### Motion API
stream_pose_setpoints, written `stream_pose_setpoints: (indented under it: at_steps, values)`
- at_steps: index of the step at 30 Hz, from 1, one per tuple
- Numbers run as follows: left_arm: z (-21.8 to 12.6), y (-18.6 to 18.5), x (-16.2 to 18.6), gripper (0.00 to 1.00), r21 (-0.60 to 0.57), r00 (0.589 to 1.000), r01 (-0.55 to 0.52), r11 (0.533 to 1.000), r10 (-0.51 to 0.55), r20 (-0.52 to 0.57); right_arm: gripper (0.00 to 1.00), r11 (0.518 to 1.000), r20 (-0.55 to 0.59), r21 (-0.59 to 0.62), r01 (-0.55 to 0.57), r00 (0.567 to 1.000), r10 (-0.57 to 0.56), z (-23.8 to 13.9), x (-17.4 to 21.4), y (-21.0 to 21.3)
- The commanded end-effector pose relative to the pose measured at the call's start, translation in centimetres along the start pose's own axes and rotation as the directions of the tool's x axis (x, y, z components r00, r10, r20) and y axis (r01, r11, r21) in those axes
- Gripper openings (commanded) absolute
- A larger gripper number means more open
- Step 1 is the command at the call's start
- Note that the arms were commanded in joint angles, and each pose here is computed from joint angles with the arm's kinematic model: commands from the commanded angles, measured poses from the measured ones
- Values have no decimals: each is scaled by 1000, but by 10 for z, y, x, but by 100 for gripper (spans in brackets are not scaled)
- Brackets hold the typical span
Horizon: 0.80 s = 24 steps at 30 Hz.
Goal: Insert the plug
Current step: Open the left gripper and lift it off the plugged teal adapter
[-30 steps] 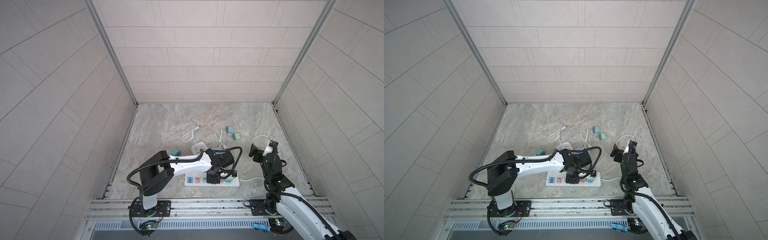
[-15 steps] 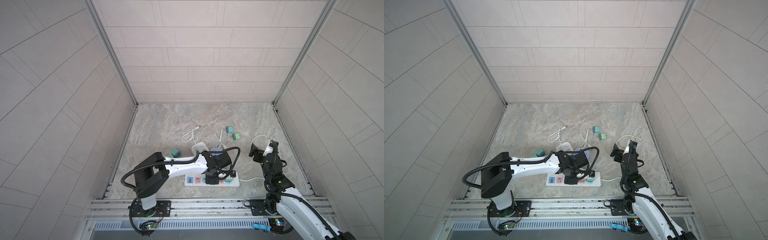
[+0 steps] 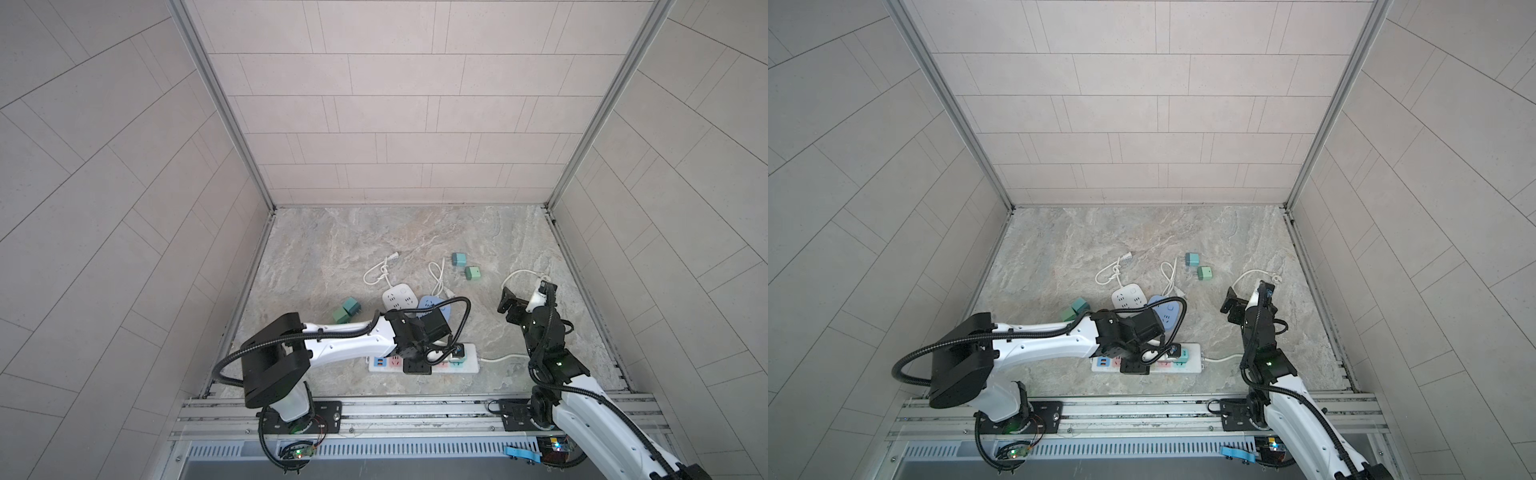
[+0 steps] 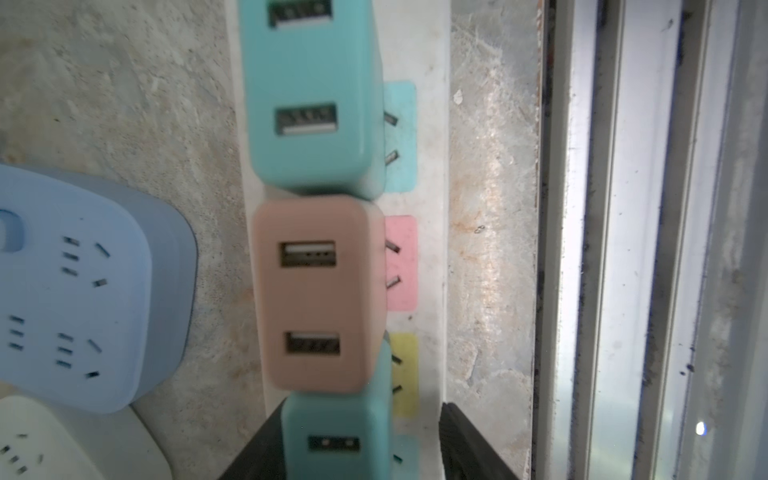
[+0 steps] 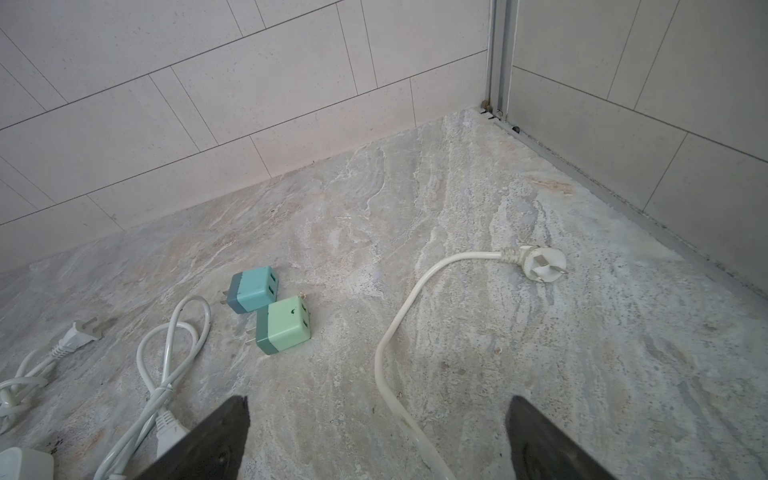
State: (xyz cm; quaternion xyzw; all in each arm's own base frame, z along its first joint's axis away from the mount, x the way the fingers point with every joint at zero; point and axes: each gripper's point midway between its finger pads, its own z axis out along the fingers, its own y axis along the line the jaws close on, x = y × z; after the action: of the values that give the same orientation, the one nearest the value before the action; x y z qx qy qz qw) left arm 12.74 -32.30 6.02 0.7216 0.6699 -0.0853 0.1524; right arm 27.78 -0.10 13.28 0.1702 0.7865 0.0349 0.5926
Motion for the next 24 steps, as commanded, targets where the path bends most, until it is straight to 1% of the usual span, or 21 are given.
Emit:
stream_pose_setpoints:
  at_steps: [1, 4, 6, 7, 9, 11, 12, 13, 14, 15, 16, 17, 18, 20, 21, 22, 24]
  values:
    - [-11, 7, -5, 57, -41, 999, 3, 999, -1, 45, 98, 1000, 24, 3, -11, 1000, 11, -2, -9, 1]
    - [-16, 10, -5, 54, -62, 999, 13, 998, -10, 52, 98, 1000, 22, 1, -8, 1000, 8, -1, -9, 2]
    - [-23, 14, -9, 54, -87, 996, 29, 996, -21, 88, 98, 1000, 19, 1, -7, 1000, 7, -1, -8, 2]
    - [-28, 17, -13, 54, -108, 992, 41, 993, -28, 122, 98, 1000, 18, 1, -7, 1000, 7, 0, -8, 2]
    - [-44, 29, -21, 58, -162, 973, 107, 981, -70, 219, 99, 1000, 20, 2, -9, 1000, 8, -1, -9, 2]
    - [-70, 48, -26, 64, -241, 932, 209, 948, -118, 343, 100, 1000, 23, -2, -9, 1000, 9, -1, -10, 3]
    - [-81, 55, -25, 72, -269, 910, 252, 930, -133, 393, 100, 1000, 26, 3, -12, 1000, 12, -1, -11, 1]
    - [-93, 63, -24, 81, -307, 879, 307, 901, -144, 455, 100, 1000, 28, 21, -21, 999, 20, -2, -12, -1]
    - [-108, 71, -21, 93, -352, 842, 363, 863, -142, 520, 100, 998, 29, 52, -33, 999, 32, -2, -13, -6]
    - [-122, 78, -23, 97, -381, 801, 411, 828, -129, 585, 100, 995, 35, 85, -49, 998, 46, -2, -14, -12]
    - [-133, 83, -21, 100, -403, 759, 453, 796, -106, 643, 100, 988, 39, 130, -83, 996, 79, -3, -14, -20]
    - [-147, 87, -20, 100, -410, 706, 503, 760, -88, 703, 100, 979, 39, 173, -108, 994, 103, -4, -13, -27]
    - [-158, 93, -17, 100, -398, 648, 571, 718, -97, 755, 100, 974, 39, 196, -117, 993, 112, -5, -13, -31]
    - [-181, 109, 3, 100, -330, 484, 751, 571, -136, 865, 100, 975, 23, 195, -107, 994, 105, -4, -14, -29]
    - [-185, 115, 13, 100, -305, 439, 797, 520, -154, 885, 100, 975, 18, 195, -105, 994, 103, -4, -14, -28]
    - [-186, 119, 24, 100, -290, 417, 827, 481, -179, 891, 100, 974, 17, 201, -106, 994, 105, -4, -14, -29]
    - [-177, 125, 43, 100, -318, 440, 842, 435, -213, 872, 100, 968, 7, 226, -107, 994, 109, -5, -14, -33]
